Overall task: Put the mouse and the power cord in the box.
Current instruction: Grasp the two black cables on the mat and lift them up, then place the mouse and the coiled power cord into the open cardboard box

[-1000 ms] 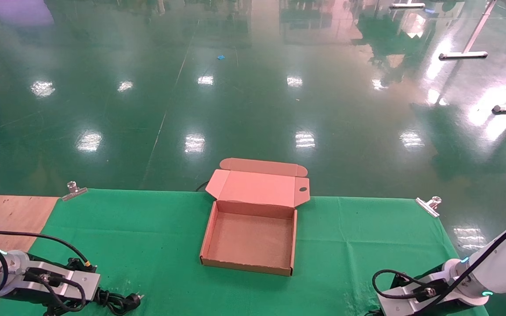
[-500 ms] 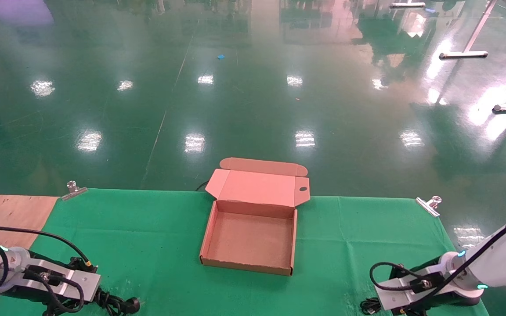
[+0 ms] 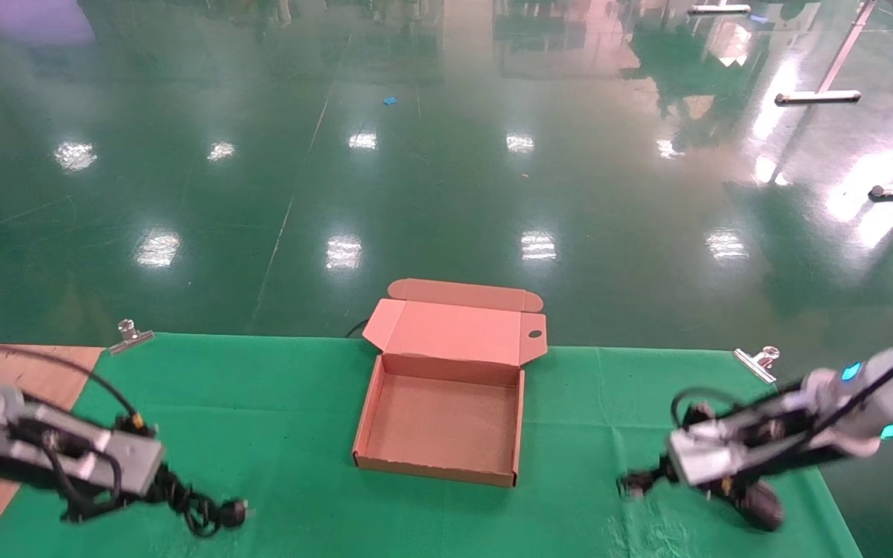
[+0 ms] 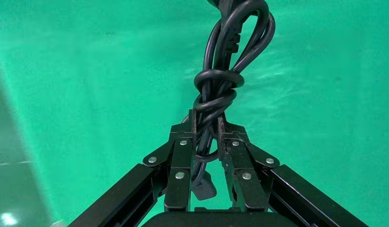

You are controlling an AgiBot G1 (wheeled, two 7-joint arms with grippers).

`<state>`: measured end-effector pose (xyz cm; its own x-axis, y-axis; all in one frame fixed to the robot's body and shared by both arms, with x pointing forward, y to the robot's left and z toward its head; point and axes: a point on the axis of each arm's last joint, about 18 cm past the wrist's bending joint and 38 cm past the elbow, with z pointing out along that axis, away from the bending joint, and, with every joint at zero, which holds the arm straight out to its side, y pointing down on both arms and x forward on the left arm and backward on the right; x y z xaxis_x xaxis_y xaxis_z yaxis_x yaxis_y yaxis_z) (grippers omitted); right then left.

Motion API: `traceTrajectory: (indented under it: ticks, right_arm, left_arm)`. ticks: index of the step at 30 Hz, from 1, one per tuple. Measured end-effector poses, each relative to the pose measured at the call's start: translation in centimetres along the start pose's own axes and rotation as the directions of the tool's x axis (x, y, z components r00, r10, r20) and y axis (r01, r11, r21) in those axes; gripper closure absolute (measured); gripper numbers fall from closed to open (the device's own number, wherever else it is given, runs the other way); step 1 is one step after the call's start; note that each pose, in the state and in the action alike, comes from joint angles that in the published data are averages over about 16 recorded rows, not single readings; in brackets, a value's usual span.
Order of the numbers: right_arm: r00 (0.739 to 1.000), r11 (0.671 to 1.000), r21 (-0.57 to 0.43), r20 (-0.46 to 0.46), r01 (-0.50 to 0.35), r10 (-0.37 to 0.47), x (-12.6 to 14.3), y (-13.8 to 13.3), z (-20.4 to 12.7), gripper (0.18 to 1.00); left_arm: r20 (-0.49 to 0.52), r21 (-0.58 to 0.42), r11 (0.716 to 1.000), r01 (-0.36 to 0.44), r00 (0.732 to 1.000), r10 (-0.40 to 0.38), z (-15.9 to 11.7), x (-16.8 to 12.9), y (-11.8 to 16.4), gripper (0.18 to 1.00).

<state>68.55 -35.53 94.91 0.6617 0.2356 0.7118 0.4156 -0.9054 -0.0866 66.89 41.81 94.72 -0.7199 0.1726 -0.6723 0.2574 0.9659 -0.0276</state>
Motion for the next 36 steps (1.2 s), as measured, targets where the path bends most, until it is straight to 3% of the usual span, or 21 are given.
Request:
traceTrajectory:
  ticks: [10, 20, 27, 36]
  right_arm:
    - [0.988, 0.994, 0.065, -0.131, 0.093, -0.084, 7.0, -4.5, -7.9, 0.983]
    - [0.95, 0.977, 0.07, -0.256, 0.203, -0.179, 13.9, -11.7, -13.0, 0.984]
    - [0.926, 0.968, 0.06, -0.311, 0.243, -0.213, 16.7, -15.3, -13.8, 0.985]
    - [0.916, 0.964, 0.067, -0.335, 0.256, -0.22, 17.7, -16.8, -13.1, 0.985]
  left_arm:
    - [0.147, 0.017, 0.997, -0.076, 0.986, 0.072, -7.0, -7.5, -4.2, 0.93]
    - [0.308, 0.048, 0.983, -0.179, 0.939, 0.156, -12.6, -14.6, -11.5, 0.935]
    - [0.374, 0.061, 0.97, -0.233, 0.907, 0.195, -14.0, -17.1, -15.2, 0.938]
    - [0.406, 0.081, 0.959, -0.272, 0.888, 0.217, -13.1, -17.9, -17.0, 0.939]
